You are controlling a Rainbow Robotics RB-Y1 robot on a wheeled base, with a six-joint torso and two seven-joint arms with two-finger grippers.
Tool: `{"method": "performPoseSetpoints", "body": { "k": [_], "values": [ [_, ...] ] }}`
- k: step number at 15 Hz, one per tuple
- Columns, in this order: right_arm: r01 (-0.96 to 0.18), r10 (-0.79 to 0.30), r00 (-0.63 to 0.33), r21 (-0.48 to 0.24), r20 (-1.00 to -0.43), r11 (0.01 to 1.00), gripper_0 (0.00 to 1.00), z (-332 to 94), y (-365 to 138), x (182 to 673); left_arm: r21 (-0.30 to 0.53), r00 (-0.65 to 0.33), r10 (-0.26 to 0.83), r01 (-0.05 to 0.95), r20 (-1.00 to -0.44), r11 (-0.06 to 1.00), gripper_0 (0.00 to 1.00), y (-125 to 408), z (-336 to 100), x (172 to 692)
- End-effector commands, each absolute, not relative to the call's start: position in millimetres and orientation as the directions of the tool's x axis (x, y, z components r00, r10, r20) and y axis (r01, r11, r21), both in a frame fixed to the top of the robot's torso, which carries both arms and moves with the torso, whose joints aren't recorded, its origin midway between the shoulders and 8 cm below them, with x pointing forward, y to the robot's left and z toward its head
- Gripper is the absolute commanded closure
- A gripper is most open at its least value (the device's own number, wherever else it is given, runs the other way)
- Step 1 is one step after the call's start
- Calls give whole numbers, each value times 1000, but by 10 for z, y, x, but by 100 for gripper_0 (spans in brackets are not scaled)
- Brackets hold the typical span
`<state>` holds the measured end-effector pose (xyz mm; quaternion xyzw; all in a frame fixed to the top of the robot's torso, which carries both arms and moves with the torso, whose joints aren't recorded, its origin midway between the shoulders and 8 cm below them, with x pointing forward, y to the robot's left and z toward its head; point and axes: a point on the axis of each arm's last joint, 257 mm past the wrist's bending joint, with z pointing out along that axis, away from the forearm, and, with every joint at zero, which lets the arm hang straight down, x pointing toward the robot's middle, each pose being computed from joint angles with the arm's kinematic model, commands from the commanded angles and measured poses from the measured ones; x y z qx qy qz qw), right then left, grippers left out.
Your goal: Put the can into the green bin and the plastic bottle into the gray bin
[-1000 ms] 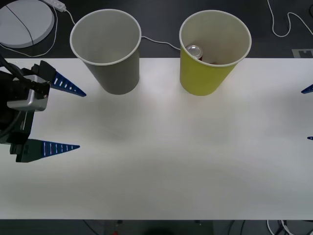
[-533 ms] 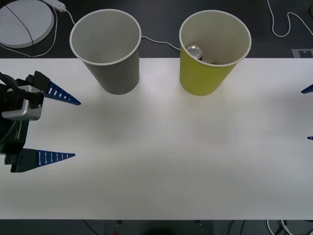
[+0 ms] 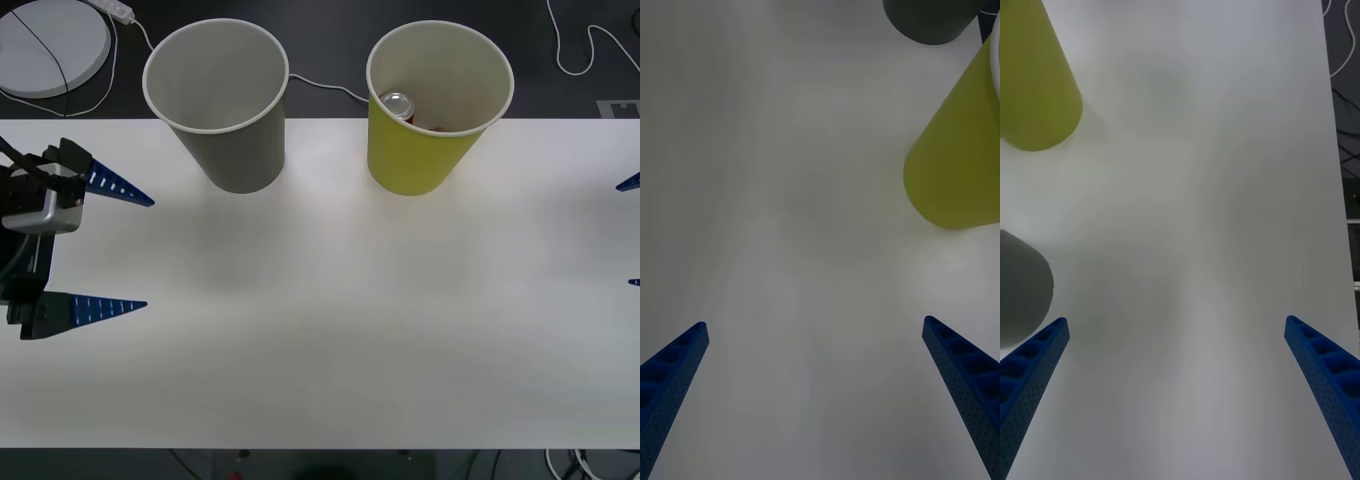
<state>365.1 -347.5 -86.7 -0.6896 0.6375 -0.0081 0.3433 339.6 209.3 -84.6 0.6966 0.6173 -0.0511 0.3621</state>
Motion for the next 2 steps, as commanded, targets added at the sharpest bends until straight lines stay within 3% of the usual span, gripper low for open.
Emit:
{"method": "performPoseSetpoints", "body": {
  "k": [1,2],
  "values": [
    [-874,-885,187,-484,-427,49,0,-867,-3475,3651,441,232,823,897,-518,25,0,2094,-846,3397],
    [-874,-885,187,-484,-427,49,0,-867,-3475,3651,441,232,823,897,-518,25,0,2094,-846,3397]
  ]
}}
